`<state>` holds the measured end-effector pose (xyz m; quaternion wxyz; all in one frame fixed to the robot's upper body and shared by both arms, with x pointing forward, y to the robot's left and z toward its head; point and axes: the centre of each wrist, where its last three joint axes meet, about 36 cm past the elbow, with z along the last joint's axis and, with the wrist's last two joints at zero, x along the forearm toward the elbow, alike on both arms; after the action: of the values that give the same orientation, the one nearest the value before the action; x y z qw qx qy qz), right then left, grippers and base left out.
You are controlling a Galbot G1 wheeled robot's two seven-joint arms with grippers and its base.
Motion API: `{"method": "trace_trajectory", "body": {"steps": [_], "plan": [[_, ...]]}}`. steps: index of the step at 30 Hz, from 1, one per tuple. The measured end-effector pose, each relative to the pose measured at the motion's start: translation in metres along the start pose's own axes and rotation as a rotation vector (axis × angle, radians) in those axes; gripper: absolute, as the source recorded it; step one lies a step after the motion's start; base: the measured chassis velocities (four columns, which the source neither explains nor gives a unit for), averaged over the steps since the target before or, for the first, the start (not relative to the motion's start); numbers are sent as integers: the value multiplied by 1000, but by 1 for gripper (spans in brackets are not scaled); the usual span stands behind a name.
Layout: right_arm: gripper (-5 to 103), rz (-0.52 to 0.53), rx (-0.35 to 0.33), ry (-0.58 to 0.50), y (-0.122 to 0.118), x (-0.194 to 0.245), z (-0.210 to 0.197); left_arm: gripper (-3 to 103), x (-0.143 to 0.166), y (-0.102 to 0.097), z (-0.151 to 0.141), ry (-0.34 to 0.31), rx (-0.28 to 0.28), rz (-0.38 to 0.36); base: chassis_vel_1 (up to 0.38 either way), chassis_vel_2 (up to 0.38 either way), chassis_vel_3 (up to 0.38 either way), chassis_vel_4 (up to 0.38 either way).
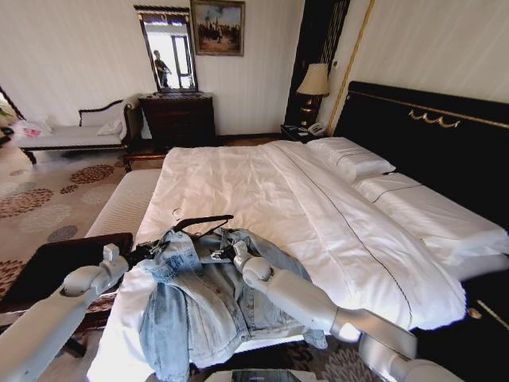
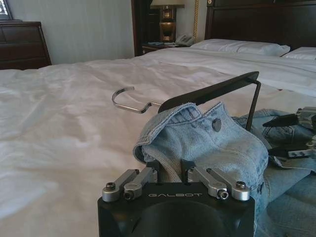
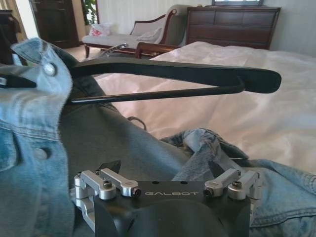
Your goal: Pick up the clothes from the bed and hang them on the clothes hanger.
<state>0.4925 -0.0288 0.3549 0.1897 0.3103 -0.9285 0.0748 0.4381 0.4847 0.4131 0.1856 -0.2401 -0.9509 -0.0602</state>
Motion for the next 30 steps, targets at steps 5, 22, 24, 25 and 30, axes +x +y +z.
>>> {"method": "trace_trajectory", "body": {"steps": [5, 22, 24, 25, 30], "plan": [[99, 53, 33, 12, -5, -4, 10, 21, -2, -7, -2, -2, -1, 14, 0, 0, 0, 0], [73, 95, 7, 100, -7, -31, 31, 21, 5, -13, -3, 6, -8, 24, 0, 0, 0, 0], [67, 98, -1, 103, -7, -32, 31, 21, 6, -12, -3, 8, -8, 23, 0, 0, 0, 0], [67, 98, -1, 103, -7, -32, 31, 21, 6, -12, -3, 8, -8, 23, 0, 0, 0, 0], [45, 115, -41, 97, -11, -32, 24, 21, 8, -13, 0, 12, -8, 22, 0, 0, 0, 0]]}}
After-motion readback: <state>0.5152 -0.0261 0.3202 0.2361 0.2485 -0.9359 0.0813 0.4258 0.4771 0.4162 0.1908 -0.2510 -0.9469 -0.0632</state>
